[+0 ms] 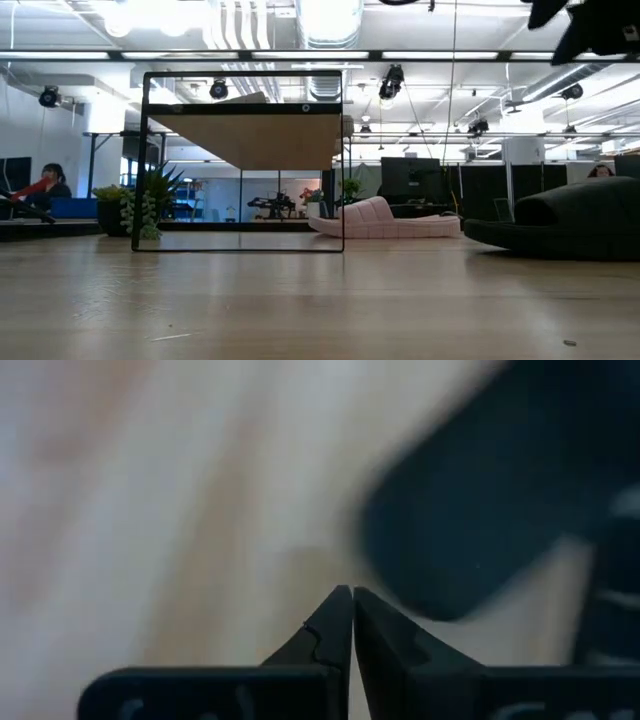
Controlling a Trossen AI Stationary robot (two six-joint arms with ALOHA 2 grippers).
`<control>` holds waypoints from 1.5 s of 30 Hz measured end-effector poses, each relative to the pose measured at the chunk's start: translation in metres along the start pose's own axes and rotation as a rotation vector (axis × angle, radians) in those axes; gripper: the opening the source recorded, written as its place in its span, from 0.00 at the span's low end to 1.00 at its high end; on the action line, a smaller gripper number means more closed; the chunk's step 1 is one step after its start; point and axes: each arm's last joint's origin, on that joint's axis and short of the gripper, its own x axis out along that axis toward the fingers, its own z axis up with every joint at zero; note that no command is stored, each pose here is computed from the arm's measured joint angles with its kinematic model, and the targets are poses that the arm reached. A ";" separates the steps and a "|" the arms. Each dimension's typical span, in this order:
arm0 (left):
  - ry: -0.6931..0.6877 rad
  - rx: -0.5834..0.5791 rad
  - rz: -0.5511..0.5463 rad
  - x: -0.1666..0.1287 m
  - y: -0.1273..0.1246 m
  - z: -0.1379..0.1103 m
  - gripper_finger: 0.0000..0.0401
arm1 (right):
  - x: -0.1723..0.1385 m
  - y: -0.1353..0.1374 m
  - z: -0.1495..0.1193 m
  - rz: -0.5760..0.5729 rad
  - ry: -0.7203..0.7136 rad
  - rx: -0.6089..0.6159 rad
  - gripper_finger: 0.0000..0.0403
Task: Pick and place slides into the shelf
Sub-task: Move the bottom left black slide to the upper middle of the table aligned with the pink slide
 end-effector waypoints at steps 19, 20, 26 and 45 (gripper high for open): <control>0.096 0.259 -0.327 0.018 -0.034 -0.001 0.00 | 0.037 0.036 -0.019 -0.071 0.142 -0.085 0.47; 0.094 0.267 -0.313 0.023 -0.034 0.000 0.00 | 0.038 0.036 -0.019 -0.073 0.142 -0.086 0.47; 0.069 0.349 -0.281 0.054 -0.031 0.019 0.00 | 0.038 0.037 -0.019 -0.074 0.138 -0.062 0.47; -0.145 0.378 -0.116 0.060 0.010 0.071 0.00 | 0.035 0.038 -0.020 -0.069 0.140 -0.022 0.47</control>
